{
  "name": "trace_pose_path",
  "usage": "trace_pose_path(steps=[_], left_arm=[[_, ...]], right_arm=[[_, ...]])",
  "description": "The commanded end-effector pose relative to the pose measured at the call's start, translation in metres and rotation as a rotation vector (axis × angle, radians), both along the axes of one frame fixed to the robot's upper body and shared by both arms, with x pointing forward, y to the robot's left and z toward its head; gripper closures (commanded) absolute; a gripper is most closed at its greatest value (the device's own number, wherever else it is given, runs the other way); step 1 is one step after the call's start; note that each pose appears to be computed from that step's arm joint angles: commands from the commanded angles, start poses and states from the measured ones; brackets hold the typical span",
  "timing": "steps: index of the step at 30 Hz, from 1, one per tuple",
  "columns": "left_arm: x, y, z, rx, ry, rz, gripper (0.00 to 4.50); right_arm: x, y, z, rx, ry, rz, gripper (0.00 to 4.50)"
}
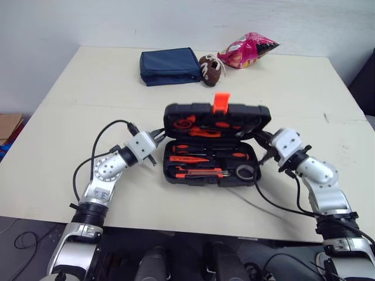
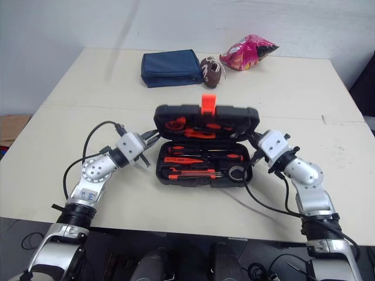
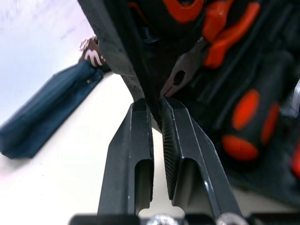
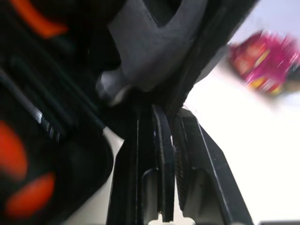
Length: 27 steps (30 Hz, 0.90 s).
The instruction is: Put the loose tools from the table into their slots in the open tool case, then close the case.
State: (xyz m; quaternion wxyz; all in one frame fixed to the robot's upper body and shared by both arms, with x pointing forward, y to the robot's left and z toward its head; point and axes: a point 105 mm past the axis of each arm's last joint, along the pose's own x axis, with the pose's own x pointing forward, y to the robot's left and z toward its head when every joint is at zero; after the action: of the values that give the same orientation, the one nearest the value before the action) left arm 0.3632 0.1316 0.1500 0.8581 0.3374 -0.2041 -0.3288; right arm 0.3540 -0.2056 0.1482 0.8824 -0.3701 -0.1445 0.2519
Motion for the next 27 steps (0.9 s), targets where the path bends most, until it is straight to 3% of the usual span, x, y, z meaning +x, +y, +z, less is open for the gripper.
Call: trace_pose_path(steps=[1, 2, 4, 7, 9, 13, 16, 17, 19, 22, 25, 27], left_arm=[[-0.009, 0.008, 0.007, 0.035, -0.072, -0.010, 4.49], [-0.012, 0.012, 0.008, 0.003, -0.060, -0.011, 4.12], [-0.018, 0.018, 0.006, 0.014, -0.047, -0.020, 3.58], [-0.031, 0.040, -0.005, 0.070, 0.015, -0.018, 2.33], [-0.040, 0.066, -0.018, 0.122, 0.095, 0.021, 2.32], [-0.048, 0.113, -0.023, 0.138, 0.199, 0.136, 2.32], [-0.043, 0.114, -0.010, 0.033, 0.239, 0.148, 2.32], [-0.037, 0.110, -0.005, -0.006, 0.264, 0.133, 2.58], [-0.024, 0.092, 0.006, -0.097, 0.316, 0.068, 3.09], [0.000, 0.056, 0.014, -0.124, 0.365, -0.007, 4.36], [0.015, 0.028, 0.007, -0.094, 0.480, -0.049, 4.50], [0.025, 0.017, 0.003, -0.090, 0.520, -0.047, 4.50]], right_arm=[[-0.013, -0.010, -0.018, -0.145, -0.040, 0.011, 4.50], [-0.017, -0.011, -0.021, -0.125, -0.020, 0.025, 4.50], [-0.024, -0.012, -0.022, -0.135, -0.038, 0.039, 3.66], [-0.036, -0.023, -0.024, -0.214, -0.045, 0.036, 2.21], [-0.046, -0.036, -0.025, -0.258, -0.041, 0.025, 1.28], [-0.071, -0.064, -0.034, -0.242, 0.105, 0.007, 1.28], [-0.091, -0.068, -0.048, -0.105, 0.324, 0.036, 1.28], [-0.103, -0.059, -0.051, -0.044, 0.416, 0.095, 1.23], [-0.121, -0.036, -0.055, 0.083, 0.599, 0.189, 1.77], [-0.140, -0.005, -0.066, 0.098, 0.783, 0.305, 3.01], [-0.144, 0.012, -0.076, 0.090, 0.852, 0.347, 4.46], [-0.140, 0.018, -0.081, 0.080, 0.852, 0.346, 4.46]])
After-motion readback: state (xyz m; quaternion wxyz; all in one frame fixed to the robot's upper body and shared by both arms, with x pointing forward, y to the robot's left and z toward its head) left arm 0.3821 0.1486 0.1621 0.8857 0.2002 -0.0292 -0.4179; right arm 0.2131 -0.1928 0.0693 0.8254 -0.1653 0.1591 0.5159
